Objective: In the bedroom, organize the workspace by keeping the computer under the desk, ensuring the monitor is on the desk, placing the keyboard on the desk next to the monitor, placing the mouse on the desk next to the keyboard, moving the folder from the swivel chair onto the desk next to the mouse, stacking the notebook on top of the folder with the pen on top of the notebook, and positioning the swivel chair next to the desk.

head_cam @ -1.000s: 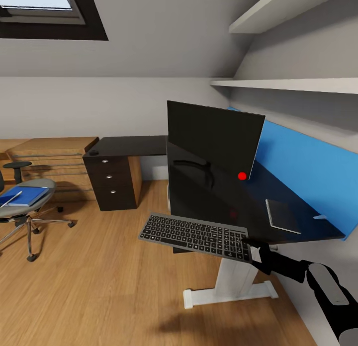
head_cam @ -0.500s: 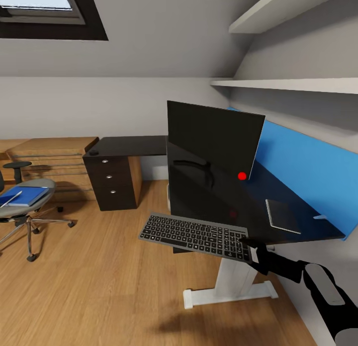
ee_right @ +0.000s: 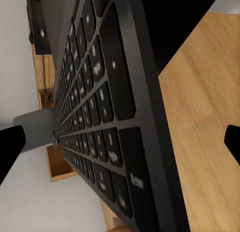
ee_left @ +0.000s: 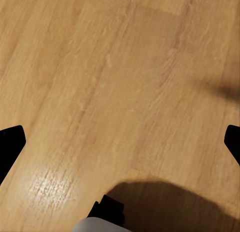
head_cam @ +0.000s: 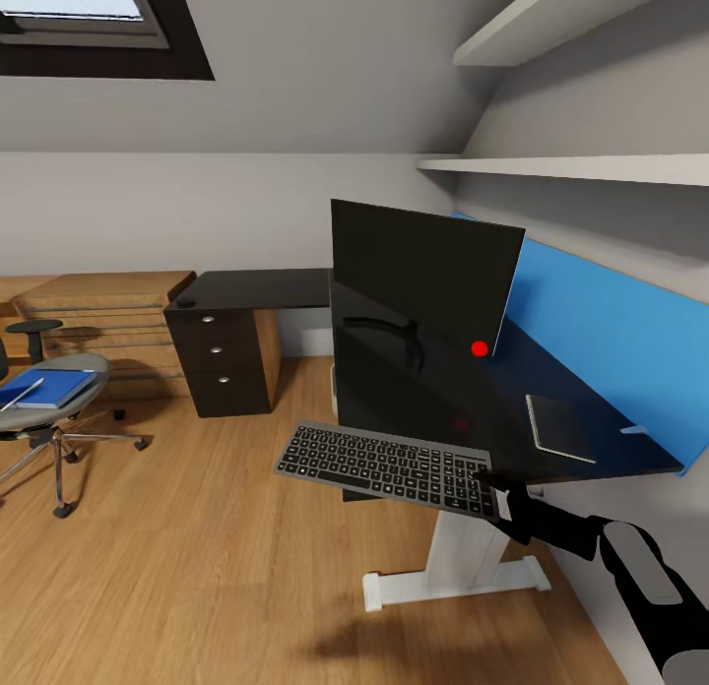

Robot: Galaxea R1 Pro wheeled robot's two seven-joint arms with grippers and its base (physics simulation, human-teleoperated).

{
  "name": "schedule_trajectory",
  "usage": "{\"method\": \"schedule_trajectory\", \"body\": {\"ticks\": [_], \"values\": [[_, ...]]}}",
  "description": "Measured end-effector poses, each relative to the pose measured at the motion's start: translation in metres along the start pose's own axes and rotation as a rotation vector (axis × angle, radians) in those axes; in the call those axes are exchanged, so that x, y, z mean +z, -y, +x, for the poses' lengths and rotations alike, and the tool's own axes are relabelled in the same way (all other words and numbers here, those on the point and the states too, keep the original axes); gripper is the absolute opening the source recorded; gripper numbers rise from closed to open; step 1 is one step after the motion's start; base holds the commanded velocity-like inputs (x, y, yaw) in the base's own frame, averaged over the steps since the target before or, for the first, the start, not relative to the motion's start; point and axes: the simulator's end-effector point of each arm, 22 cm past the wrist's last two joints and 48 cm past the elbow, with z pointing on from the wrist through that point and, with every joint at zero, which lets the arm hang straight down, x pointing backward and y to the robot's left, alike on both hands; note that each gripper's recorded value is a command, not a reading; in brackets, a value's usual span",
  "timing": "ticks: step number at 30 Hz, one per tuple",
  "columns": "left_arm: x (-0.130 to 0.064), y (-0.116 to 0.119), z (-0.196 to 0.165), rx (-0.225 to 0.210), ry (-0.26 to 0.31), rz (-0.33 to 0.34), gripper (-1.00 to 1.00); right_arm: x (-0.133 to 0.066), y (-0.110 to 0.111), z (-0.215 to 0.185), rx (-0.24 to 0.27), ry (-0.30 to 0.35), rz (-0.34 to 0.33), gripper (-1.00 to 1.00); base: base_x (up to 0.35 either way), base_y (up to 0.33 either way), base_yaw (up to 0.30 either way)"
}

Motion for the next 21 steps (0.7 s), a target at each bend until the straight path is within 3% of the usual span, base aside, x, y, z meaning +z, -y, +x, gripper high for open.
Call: {"method": "schedule_trajectory", "body": {"ticks": [5, 6, 11, 21], "values": [[0.0000, 0.0000, -0.0001, 0.000, 0.000, 0.000, 1.00, 0.0000, 0.0000, 0.0000, 0.000, 0.000, 0.000, 1.00, 0.000, 0.000, 0.000], [0.0000, 0.0000, 0.0000, 0.000, 0.000, 0.000, 1.00, 0.0000, 0.0000, 0.0000, 0.000, 0.000, 0.000, -1.00, 0.000, 0.000, 0.000], [0.0000, -0.0001, 0.0000, 0.000, 0.000, 0.000, 1.00, -0.0002, -0.0058, -0.0006, 0.013, 0.002, -0.025, -1.00, 0.000, 0.000, 0.000], [-0.0029, 0.0003, -0.0028, 0.001, 0.001, 0.001, 1.00, -0.0015, -0.0054, -0.0008, 0.004, 0.001, -0.009, -1.00, 0.000, 0.000, 0.000]]}}
